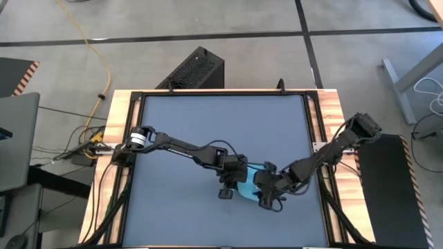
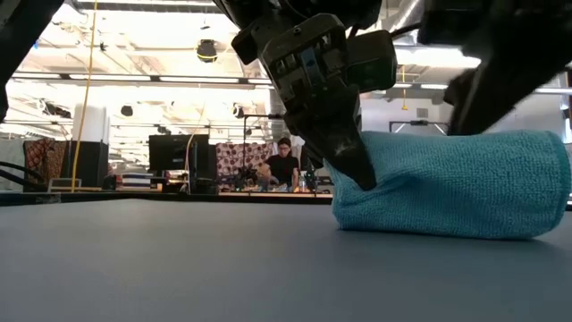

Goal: Roll towel
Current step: Roll the blue microfiber towel

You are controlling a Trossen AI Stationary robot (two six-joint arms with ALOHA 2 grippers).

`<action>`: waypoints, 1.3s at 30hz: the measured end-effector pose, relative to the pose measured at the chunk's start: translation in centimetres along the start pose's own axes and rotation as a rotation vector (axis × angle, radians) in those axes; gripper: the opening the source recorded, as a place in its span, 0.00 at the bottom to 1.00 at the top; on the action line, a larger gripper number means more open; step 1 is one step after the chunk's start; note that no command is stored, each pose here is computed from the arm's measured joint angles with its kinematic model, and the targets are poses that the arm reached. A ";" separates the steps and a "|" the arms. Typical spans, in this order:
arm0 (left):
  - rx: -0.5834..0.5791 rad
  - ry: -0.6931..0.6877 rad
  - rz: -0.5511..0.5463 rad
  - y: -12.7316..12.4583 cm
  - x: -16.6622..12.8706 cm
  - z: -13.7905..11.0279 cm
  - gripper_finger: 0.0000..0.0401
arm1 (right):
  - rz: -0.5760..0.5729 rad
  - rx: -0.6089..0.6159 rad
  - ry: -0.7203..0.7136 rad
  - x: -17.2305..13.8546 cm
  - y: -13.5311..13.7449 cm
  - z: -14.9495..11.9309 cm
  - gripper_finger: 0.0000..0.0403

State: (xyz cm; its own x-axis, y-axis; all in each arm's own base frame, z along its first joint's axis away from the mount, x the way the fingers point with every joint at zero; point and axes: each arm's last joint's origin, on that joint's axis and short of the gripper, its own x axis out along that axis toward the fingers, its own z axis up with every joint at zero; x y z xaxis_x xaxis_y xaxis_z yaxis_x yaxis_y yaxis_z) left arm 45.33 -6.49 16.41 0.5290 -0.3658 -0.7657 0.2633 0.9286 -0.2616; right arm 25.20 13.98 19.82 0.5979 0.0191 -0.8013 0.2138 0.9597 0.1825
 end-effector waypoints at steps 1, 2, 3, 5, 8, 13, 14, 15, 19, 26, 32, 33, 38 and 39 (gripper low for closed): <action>0.000 0.000 0.000 0.0 0.0 0.0 0.03 | 0.005 0.011 0.000 0.1 0.0 -0.3 0.67; 0.000 0.000 0.000 0.0 0.0 0.0 0.03 | 0.012 0.023 -0.002 0.2 0.1 -0.7 0.67; 0.001 0.000 0.000 0.0 0.0 0.0 0.03 | 0.015 0.030 -0.002 0.3 0.1 -0.9 0.67; 0.003 0.000 0.000 0.0 0.0 0.0 0.03 | 0.003 0.041 0.006 0.5 0.0 -1.5 0.67; 0.009 0.000 -0.001 0.0 0.0 0.0 0.03 | 0.002 0.069 -0.004 0.5 0.0 -1.6 0.67; 0.010 -0.001 -0.003 0.0 0.0 0.0 0.03 | 0.023 0.087 -0.026 1.1 0.4 -1.6 0.67; 0.010 -0.002 -0.004 0.0 0.0 0.0 0.03 | 0.022 0.082 -0.022 1.5 0.6 -1.8 0.67; 0.010 -0.003 -0.004 0.0 0.0 0.0 0.03 | 0.021 0.075 -0.014 2.0 0.8 -2.1 0.67; 0.006 -0.002 -0.004 0.0 0.0 0.0 0.03 | 0.060 0.087 0.027 4.4 1.8 -3.2 0.67; -0.003 0.002 -0.047 -0.2 0.0 0.0 0.03 | -0.036 0.089 0.095 5.0 2.0 -3.2 0.63; -0.012 0.004 -0.056 -0.1 0.0 0.0 0.03 | -0.060 0.087 0.108 4.8 1.9 -2.9 0.35; -0.013 0.007 -0.061 -0.1 0.0 -0.1 0.03 | -0.054 0.086 0.105 4.8 2.1 -2.8 0.29; -0.021 0.016 -0.122 0.1 -0.2 -0.1 0.03 | -0.015 0.034 0.099 4.3 3.1 -2.7 0.08; -0.025 0.018 -0.139 0.3 -0.2 -0.1 0.03 | -0.007 0.032 0.099 4.2 3.3 -2.7 0.08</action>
State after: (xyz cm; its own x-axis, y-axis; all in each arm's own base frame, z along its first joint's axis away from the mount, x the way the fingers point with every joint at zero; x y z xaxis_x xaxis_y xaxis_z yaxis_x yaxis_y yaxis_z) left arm 45.16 -6.14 16.43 0.4746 -0.4902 -0.7311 0.3128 0.8703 -0.3805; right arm 26.31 18.01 15.50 0.5176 0.0415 -0.8546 0.2435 0.9504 0.1936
